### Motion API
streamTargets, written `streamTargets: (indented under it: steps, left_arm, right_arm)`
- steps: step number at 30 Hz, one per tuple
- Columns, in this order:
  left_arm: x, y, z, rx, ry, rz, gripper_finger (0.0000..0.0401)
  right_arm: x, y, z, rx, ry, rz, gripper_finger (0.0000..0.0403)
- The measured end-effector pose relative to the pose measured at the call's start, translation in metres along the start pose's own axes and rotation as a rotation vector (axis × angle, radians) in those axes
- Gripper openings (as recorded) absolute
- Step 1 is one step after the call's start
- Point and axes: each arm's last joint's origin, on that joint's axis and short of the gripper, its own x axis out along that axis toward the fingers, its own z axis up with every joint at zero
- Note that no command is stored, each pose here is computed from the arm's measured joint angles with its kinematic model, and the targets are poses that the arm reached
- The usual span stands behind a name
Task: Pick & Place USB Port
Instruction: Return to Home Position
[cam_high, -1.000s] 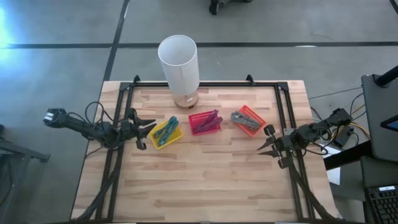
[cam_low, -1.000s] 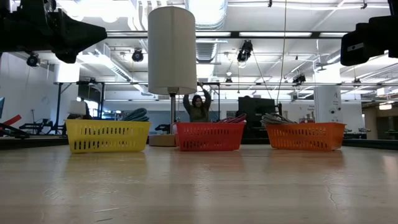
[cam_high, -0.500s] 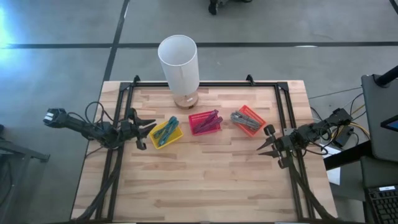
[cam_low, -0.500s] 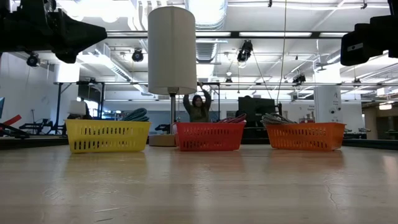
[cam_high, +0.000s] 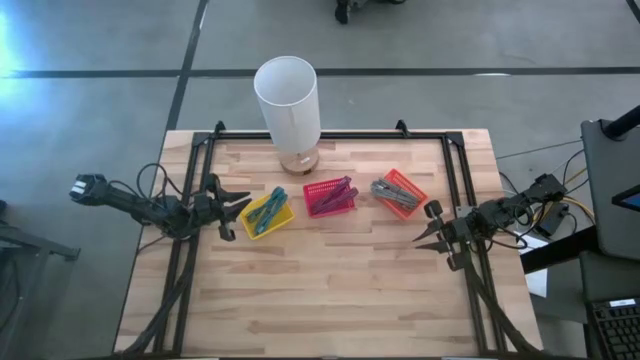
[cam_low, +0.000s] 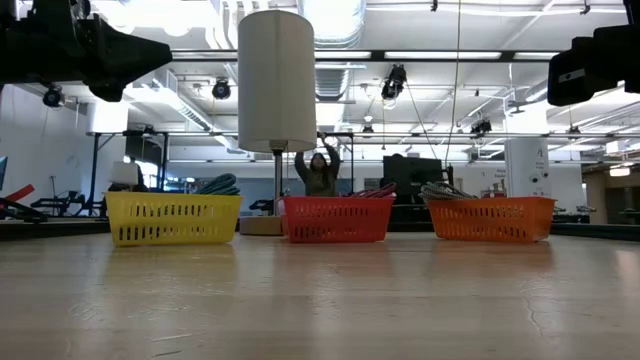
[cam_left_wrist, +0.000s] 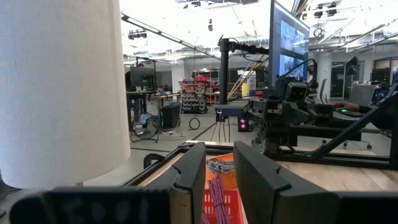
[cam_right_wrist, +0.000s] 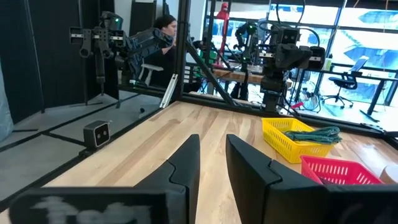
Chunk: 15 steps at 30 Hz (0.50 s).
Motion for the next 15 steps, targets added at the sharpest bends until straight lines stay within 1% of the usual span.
streamTargets:
  steps: [5, 15]
  left_arm:
    - [0.0, 0.0, 0.0, 0.0, 0.0, 0.0, 0.009]
    - [0.0, 0.0, 0.0, 0.0, 0.0, 0.0, 0.009]
  right_arm:
    - [0.0, 0.0, 0.0, 0.004, 0.0, 0.0, 0.0068]
    - [0.0, 0.0, 0.0, 0.0, 0.0, 0.0, 0.0084]
